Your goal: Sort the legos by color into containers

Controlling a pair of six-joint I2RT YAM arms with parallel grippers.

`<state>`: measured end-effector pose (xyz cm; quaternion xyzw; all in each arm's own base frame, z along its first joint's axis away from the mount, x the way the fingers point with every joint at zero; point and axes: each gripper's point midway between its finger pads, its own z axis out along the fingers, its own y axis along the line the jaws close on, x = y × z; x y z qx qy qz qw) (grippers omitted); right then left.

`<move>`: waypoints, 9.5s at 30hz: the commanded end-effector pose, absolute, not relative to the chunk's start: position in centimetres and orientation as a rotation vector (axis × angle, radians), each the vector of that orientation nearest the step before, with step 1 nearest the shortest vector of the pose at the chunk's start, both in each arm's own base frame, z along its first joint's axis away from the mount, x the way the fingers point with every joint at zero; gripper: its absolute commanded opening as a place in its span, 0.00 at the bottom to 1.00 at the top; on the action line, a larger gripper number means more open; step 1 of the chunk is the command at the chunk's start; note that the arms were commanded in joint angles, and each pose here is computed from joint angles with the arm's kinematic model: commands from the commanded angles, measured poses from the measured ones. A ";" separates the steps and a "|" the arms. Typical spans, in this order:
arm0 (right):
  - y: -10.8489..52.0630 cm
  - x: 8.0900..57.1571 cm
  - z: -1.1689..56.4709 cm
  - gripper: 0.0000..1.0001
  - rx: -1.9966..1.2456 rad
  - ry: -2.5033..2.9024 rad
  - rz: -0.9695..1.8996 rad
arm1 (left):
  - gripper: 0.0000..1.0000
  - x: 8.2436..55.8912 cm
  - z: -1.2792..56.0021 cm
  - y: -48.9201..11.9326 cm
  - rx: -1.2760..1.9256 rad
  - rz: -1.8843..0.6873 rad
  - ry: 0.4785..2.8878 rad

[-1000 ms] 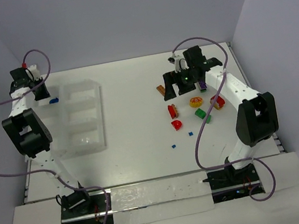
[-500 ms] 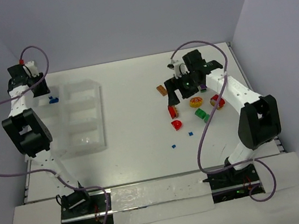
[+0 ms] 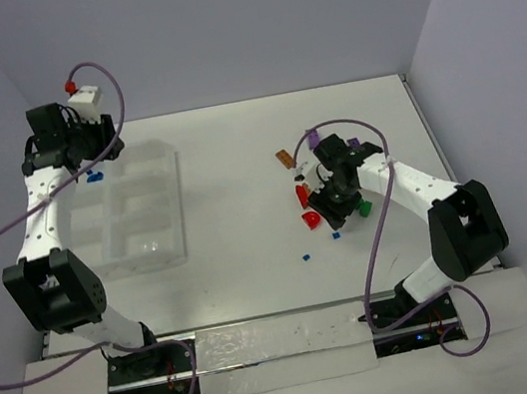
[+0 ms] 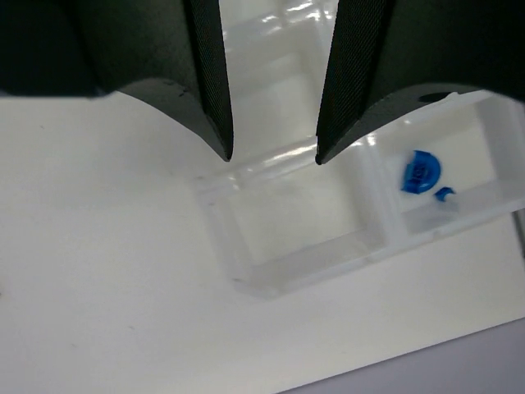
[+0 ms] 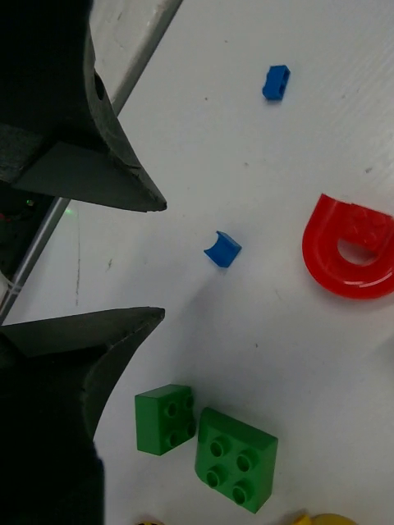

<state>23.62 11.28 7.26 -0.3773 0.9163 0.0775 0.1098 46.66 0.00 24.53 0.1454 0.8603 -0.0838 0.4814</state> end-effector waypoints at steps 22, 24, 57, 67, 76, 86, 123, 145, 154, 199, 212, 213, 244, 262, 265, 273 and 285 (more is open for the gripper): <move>11.0 23.1 2.8 0.50 -0.502 2.985 -0.059 | 0.54 43.0 25.7 -3.1 0.412 -0.186 2.004; 10.6 23.4 2.4 0.51 -0.468 2.984 -0.114 | 0.54 43.1 25.9 -3.1 0.414 -0.181 1.995; 21.9 25.5 16.4 0.00 -0.741 2.574 0.929 | 0.76 35.4 28.7 -11.8 0.723 -0.698 1.733; 27.6 21.0 25.4 0.00 -1.071 2.156 1.865 | 0.71 26.5 26.9 -20.2 1.070 -1.111 1.546; 28.5 20.1 26.1 0.00 -1.048 2.101 2.071 | 0.65 22.8 27.2 -27.4 1.295 -1.221 1.425; 28.9 19.5 25.4 0.00 -1.009 2.171 2.120 | 0.62 22.0 26.9 -30.6 1.461 -1.194 1.326; 29.7 20.2 24.1 0.39 -0.885 2.309 2.161 | 0.00 19.1 25.0 -32.8 1.549 -1.208 1.360; 26.9 25.6 21.3 0.77 -0.705 2.412 1.934 | 0.29 22.4 19.9 -29.8 1.454 -1.070 1.591; 20.5 30.5 17.0 0.96 -0.507 2.549 1.105 | 0.57 20.3 15.6 -27.7 1.636 -0.876 1.681; 5.8 28.3 15.3 1.00 -0.154 2.593 0.633 | 0.56 13.8 4.1 -39.2 2.401 -0.828 0.919; 4.8 28.4 15.5 1.00 -0.140 2.600 0.659 | 0.53 13.9 1.5 -38.8 2.465 -0.844 0.918; 4.8 28.4 15.4 1.00 -0.137 2.601 0.659 | 0.52 13.8 1.3 -38.7 2.472 -0.852 0.924; 5.2 30.6 18.3 1.00 -0.152 2.493 0.703 | 0.00 21.4 11.6 -31.0 1.965 -0.823 1.543; 11.6 32.1 17.0 1.00 -0.352 2.466 0.630 | 0.00 46.0 22.0 8.1 0.004 -0.264 2.126; 11.3 32.2 16.8 1.00 -0.356 2.471 0.607 | 0.00 48.8 20.8 14.3 -0.298 -0.128 2.114; 11.3 32.1 15.8 1.00 -0.356 2.502 0.605 | 0.00 53.0 16.8 18.0 -0.300 0.050 2.206; 11.4 32.2 15.3 1.00 -0.357 2.527 0.614 | 0.00 55.0 12.8 17.8 -0.158 0.058 2.267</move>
